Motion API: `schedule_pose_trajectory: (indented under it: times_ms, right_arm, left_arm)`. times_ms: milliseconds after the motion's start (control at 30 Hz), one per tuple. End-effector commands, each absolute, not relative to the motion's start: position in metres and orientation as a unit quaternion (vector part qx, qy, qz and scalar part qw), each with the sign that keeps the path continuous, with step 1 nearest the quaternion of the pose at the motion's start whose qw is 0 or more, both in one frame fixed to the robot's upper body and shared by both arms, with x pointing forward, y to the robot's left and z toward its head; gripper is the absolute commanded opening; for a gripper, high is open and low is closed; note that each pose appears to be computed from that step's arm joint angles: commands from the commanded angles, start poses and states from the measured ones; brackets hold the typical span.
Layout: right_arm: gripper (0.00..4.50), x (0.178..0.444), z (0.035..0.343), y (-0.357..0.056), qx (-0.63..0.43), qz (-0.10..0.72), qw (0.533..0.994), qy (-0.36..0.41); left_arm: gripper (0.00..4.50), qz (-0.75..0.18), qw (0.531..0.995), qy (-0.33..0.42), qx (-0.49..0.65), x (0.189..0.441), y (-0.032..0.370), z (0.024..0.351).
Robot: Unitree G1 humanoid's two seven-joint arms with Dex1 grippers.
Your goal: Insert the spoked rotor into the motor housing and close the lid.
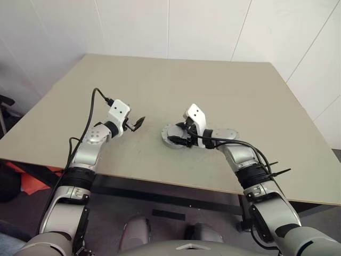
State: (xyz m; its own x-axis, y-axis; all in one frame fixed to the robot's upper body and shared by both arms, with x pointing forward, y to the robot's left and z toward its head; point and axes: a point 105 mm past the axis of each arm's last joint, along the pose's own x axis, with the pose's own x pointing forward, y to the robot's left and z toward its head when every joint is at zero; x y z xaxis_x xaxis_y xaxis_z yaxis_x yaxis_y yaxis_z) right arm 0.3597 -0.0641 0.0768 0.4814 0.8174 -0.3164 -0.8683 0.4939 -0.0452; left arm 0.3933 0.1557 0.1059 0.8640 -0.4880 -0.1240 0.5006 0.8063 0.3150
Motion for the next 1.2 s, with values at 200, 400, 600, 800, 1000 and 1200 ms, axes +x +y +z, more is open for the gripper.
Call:
schedule_pose_trajectory:
  times_ms: [200,400,600,800,1000,1200]
  right_arm:
    - [3.12,0.364,0.096,-0.053,-0.123,0.497,0.855,0.084]
    - [3.12,0.371,0.097,-0.050,-0.127,0.477,0.867,0.070]
    - [3.12,0.370,0.093,-0.048,-0.134,0.485,0.861,0.075]
    - [3.12,0.365,0.081,-0.055,-0.146,0.493,0.853,0.095]
    - [3.12,0.366,0.076,-0.059,-0.155,0.489,0.852,0.102]
    - [3.12,0.364,0.069,-0.060,-0.148,0.495,0.849,0.114]
  left_arm:
    - [4.50,-0.257,0.950,-0.003,0.178,0.394,0.156,0.116]
    - [4.50,-0.257,0.949,0.000,0.182,0.392,0.157,0.114]
    - [4.50,-0.256,0.949,0.001,0.183,0.392,0.158,0.115]
    - [4.50,-0.254,0.950,0.001,0.183,0.393,0.159,0.115]
    - [4.50,-0.256,0.949,0.001,0.183,0.393,0.158,0.115]
    - [4.50,-0.256,0.949,0.001,0.183,0.393,0.158,0.115]
